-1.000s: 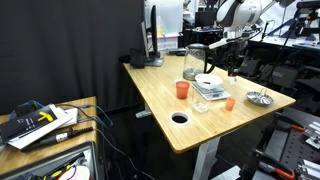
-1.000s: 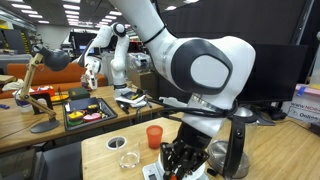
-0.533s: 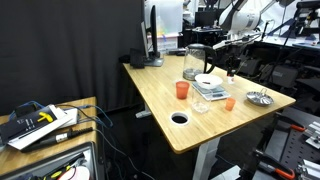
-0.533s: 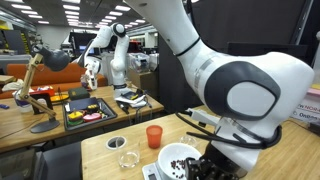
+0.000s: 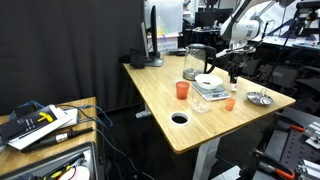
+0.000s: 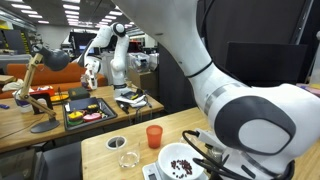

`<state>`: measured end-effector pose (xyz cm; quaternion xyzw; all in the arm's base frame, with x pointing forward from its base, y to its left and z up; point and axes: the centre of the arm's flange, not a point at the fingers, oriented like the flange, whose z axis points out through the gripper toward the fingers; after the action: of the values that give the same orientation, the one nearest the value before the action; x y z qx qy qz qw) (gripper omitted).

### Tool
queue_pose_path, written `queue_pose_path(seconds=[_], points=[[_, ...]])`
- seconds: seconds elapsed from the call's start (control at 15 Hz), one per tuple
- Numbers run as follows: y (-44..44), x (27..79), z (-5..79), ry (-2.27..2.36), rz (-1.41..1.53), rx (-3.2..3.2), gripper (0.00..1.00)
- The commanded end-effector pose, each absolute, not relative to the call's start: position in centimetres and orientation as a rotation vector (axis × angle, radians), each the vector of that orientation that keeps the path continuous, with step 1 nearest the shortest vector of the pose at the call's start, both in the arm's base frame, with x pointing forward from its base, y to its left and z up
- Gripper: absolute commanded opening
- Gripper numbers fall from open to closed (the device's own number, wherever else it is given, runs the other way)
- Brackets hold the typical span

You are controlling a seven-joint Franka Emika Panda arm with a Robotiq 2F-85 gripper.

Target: Move the seasoning bottle to the right

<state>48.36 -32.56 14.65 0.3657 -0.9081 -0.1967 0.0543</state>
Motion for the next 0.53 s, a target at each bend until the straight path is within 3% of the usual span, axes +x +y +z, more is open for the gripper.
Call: queue_pose_path(seconds=[0.0, 0.07, 0.13, 0.47], points=[[-33.71, 48.82, 15.24, -2.805, -0.623, 1.053, 0.08], [-33.83, 48.8, 15.54, -2.812, -0.626, 1.05, 0.17], [-33.87, 48.77, 15.74, -2.817, -0.62, 1.05, 0.53], [-34.06, 48.18, 15.92, -2.827, -0.621, 1.038, 0.87]])
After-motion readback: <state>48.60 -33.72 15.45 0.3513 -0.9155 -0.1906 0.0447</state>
